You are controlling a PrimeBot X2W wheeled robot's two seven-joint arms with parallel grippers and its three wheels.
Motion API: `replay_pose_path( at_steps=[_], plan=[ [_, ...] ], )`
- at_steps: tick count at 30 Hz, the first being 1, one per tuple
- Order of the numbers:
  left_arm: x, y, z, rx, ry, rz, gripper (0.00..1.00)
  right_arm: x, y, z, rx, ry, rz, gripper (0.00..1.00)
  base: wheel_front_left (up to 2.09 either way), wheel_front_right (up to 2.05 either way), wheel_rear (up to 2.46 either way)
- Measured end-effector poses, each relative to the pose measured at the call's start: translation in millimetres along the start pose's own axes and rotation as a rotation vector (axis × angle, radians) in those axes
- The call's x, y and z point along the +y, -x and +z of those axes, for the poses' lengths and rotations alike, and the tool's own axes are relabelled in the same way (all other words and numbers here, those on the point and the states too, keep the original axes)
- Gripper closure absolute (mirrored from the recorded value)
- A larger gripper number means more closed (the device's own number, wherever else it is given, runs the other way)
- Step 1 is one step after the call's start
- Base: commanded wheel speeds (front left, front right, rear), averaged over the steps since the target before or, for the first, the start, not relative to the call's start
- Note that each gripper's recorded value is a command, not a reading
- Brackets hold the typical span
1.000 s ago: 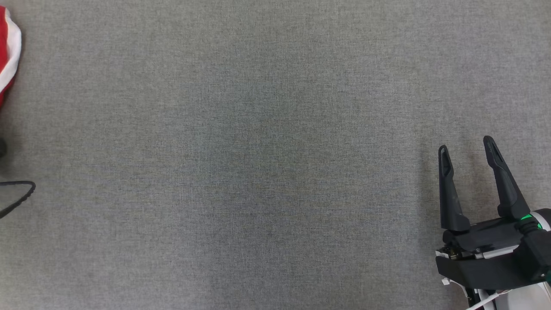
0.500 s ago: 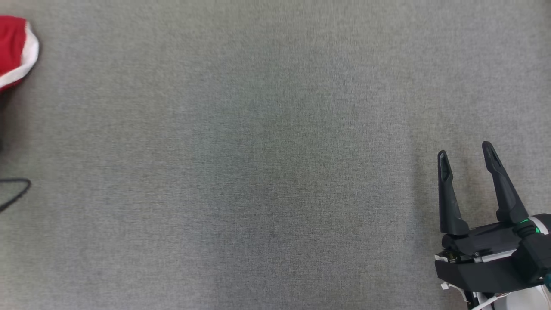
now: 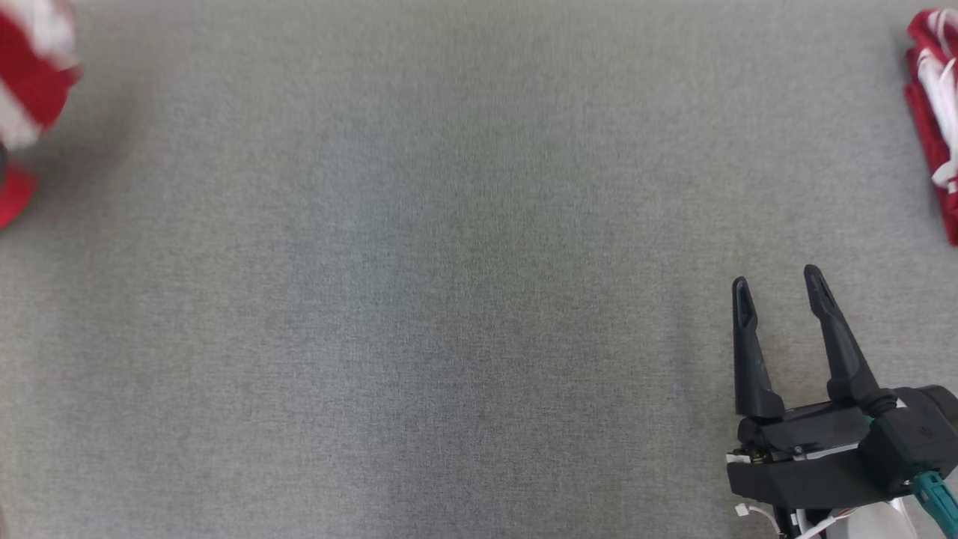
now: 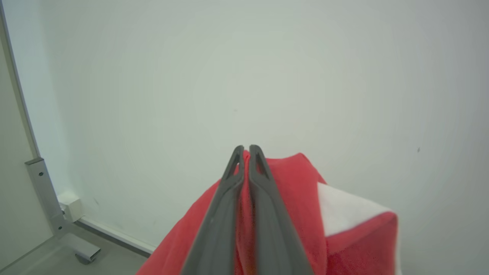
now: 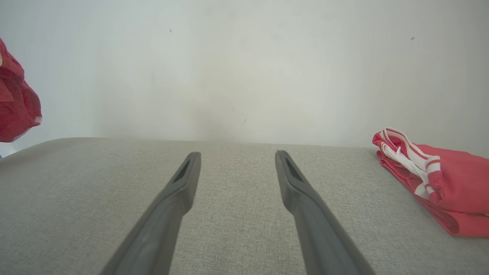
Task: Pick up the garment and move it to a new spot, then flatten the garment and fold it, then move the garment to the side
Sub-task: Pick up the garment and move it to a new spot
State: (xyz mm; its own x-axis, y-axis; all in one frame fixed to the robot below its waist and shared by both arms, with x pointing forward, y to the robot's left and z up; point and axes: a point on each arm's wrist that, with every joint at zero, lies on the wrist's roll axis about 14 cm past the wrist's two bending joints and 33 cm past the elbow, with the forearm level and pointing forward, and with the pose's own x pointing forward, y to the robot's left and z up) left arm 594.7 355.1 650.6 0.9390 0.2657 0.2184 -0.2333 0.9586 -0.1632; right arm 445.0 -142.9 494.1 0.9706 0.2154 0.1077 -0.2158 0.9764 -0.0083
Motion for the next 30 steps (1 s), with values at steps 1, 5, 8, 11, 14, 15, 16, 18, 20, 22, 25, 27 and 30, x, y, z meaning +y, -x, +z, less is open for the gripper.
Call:
replay_pose_path(
  at_steps=[1, 5, 8, 11, 14, 15, 16, 18, 20, 22, 25, 27, 30],
  plan=[
    [-7.9, -1.9, 16.3, -0.04, 0.011, -0.02, 1.0, 0.6, 0.8, 2.7, -0.006, -0.006, -0.003, 0.0, 0.0, 0.0, 0.0],
    [-47.6, -1.4, 62.6, -0.129, 0.015, -0.135, 1.0, 0.5, 5.2, 13.1, -0.028, -0.029, -0.024, 0.0, 0.0, 0.0, 0.0],
    [-83.9, 2.8, 86.6, -0.176, 0.031, -0.233, 1.0, -3.9, 11.2, 17.1, -0.033, -0.041, -0.05, 0.0, 0.0, 0.0, 0.0],
    [-119.5, 11.7, 97.7, -0.196, 0.047, -0.329, 1.0, -12.5, 19.6, 19.7, -0.032, -0.05, -0.085, 0.0, 0.0, 0.0, 0.0],
    [-161.5, 25.6, 94.8, -0.18, 0.068, -0.433, 1.0, -23.0, 30.2, 19.1, -0.022, -0.058, -0.128, 0.0, 0.0, 0.0, 0.0],
    [-174.0, 30.5, 97.1, -0.185, 0.083, -0.46, 1.0, -26.4, 34.2, 18.3, -0.016, -0.058, -0.14, 0.0, 0.0, 0.0, 0.0],
    [-186.8, 36.0, 100.1, -0.192, 0.096, -0.491, 1.0, -30.1, 38.2, 18.1, -0.012, -0.058, -0.154, 0.0, 0.0, 0.0, 0.0],
    [-209.9, 47.5, 101.6, -0.193, 0.132, -0.544, 1.0, -38.1, 47.3, 18.1, -0.005, -0.057, -0.185, 0.0, 0.0, 0.0, 0.0],
    [-236.2, 62.2, 98.8, -0.18, 0.162, -0.604, 1.0, -47.9, 58.7, 16.9, 0.005, -0.065, -0.223, 0.0, 0.0, 0.0, 0.0],
    [-260.4, 79.3, 99.9, -0.18, 0.222, -0.656, 1.0, -55.3, 69.2, 15.6, 0.014, -0.075, -0.255, 0.0, 0.0, 0.0, 0.0],
    [-292.5, 105.0, 101.0, -0.166, 0.291, -0.736, 1.0, -61.9, 79.7, 18.7, 0.009, -0.085, -0.285, 0.0, 0.0, 0.0, 0.0],
    [-315.0, 125.1, 94.3, -0.143, 0.313, -0.797, 1.0, -65.5, 85.9, 19.6, 0.009, -0.087, -0.302, 0.0, 0.0, 0.0, 0.0],
    [-340.6, 152.8, 73.5, -0.085, 0.317, -0.868, 1.0, -68.4, 94.3, 17.1, 0.021, -0.092, -0.32, 0.0, 0.0, 0.0, 0.0]
  ],
)
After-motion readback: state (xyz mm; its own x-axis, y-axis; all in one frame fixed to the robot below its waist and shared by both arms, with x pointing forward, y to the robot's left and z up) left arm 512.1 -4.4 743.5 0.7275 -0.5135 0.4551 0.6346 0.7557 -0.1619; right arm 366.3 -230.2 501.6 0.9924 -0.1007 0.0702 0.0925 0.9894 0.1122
